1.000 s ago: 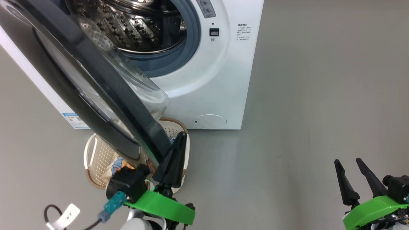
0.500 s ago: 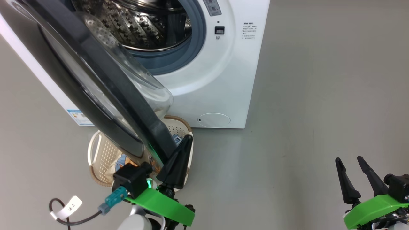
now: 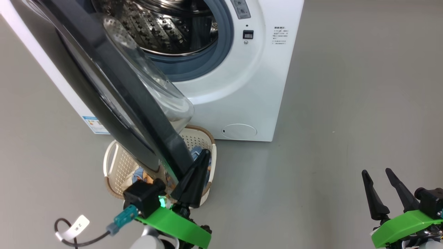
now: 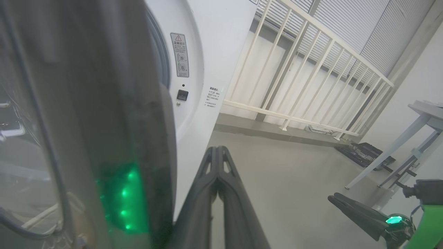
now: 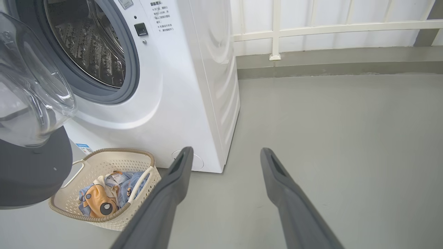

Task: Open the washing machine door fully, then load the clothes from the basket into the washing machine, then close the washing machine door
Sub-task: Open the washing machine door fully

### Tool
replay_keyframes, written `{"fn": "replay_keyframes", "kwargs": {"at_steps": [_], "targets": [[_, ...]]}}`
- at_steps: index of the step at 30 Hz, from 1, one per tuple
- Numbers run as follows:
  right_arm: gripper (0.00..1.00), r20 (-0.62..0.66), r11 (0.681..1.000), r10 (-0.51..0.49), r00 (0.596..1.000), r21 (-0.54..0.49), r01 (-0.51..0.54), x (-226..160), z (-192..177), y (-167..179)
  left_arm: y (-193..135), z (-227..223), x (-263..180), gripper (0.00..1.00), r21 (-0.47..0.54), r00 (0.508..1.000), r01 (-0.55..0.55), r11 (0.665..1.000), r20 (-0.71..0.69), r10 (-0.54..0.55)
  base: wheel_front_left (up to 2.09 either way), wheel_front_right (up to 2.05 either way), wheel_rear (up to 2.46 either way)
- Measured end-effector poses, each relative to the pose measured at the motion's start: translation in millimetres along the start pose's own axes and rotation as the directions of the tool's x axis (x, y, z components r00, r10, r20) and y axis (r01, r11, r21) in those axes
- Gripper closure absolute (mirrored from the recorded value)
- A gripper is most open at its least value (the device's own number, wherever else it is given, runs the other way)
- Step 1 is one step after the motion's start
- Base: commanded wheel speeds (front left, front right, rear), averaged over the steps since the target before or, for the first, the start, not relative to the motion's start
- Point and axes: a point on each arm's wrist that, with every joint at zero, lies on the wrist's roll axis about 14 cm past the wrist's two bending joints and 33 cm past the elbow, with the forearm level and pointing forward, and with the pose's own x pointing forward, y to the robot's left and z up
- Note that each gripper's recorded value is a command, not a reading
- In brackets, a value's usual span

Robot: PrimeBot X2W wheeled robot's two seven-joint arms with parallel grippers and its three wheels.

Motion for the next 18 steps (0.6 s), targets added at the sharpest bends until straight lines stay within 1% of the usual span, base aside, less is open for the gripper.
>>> {"fn": "replay_keyframes", "kwargs": {"at_steps": [3,11,15,18], "targets": [[0.0,0.003,1.0,0.01,1.0,-0.001,-0.01,2,1,3,4,2,-6,1.0,0.005,1.0,-0.015,1.0,0.005,0.015,0.0,0.0,0.0],[0.0,0.009,0.998,0.061,0.998,-0.008,-0.061,10,4,20,24,3,-31,1.0,0.014,0.995,-0.101,0.995,0.009,0.101,0.0,0.0,0.0],[0.0,0.01,0.996,0.087,0.996,-0.01,-0.087,14,5,29,37,7,-42,1.0,0.026,0.988,-0.151,0.988,0.02,0.15,0.0,0.0,0.0],[0.0,0.01,0.994,0.109,0.994,-0.012,-0.109,17,5,37,50,12,-50,1.0,0.055,0.981,-0.193,0.98,0.032,0.191,0.0,0.0,0.0]]}}
